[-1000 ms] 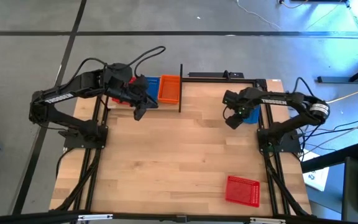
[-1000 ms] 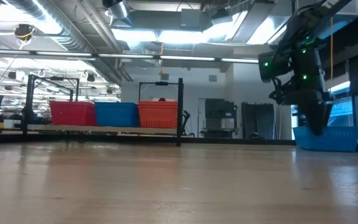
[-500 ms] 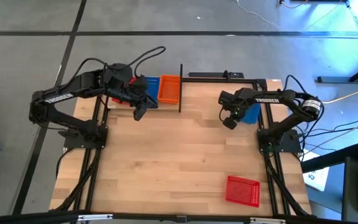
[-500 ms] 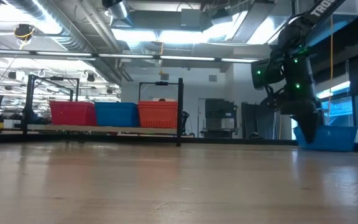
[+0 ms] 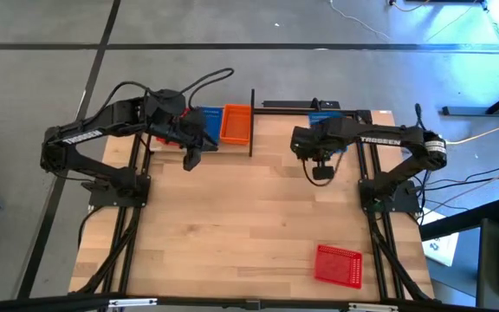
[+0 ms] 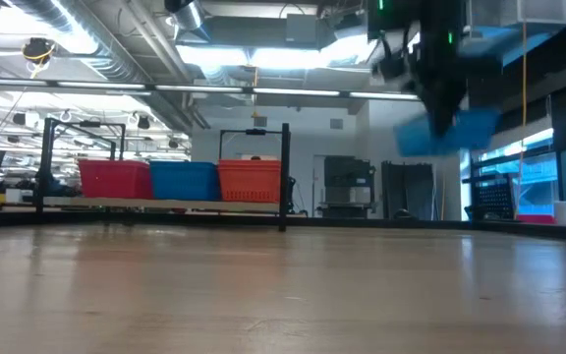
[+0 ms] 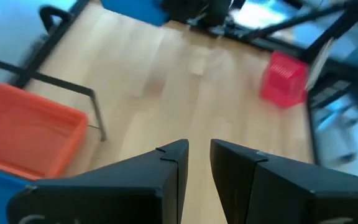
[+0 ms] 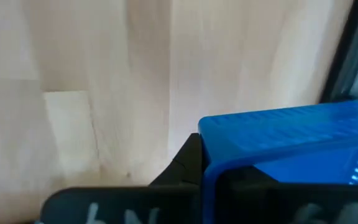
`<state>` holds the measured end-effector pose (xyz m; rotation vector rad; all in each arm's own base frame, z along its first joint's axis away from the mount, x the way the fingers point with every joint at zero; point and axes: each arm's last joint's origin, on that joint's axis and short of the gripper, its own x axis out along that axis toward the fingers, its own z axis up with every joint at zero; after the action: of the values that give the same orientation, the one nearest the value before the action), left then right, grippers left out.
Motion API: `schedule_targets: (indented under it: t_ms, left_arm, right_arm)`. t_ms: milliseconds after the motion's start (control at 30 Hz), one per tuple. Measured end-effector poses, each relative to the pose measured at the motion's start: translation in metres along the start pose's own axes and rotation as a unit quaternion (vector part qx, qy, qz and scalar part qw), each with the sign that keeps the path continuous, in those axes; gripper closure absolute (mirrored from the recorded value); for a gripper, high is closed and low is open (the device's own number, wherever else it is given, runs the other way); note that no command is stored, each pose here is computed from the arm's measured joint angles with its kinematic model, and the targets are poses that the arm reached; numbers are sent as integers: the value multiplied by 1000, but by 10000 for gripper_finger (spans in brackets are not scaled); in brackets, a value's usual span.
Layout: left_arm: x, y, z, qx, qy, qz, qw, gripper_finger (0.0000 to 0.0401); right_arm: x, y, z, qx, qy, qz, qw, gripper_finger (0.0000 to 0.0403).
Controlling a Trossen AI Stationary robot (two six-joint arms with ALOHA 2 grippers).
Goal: Stack baskets on shelf by color
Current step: Stack the blue bin on the blue bins on the shelf
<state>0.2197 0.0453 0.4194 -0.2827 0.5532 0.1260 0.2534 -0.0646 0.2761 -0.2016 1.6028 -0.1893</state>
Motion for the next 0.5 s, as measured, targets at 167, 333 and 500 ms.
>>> schedule_targets:
  t_ms: [167,333,500]
  left_arm:
    - [0,3,0,126,2,46,991,343]
    - [0,4,0,295,12,65,953,343]
    - [2,4,2,405,12,63,912,343]
  right_arm:
    - [-54,21,8,-156,-63,-14,986,403]
    - [-89,45,10,-336,-115,-31,934,403]
    - [-101,63,9,-461,-121,-77,876,403]
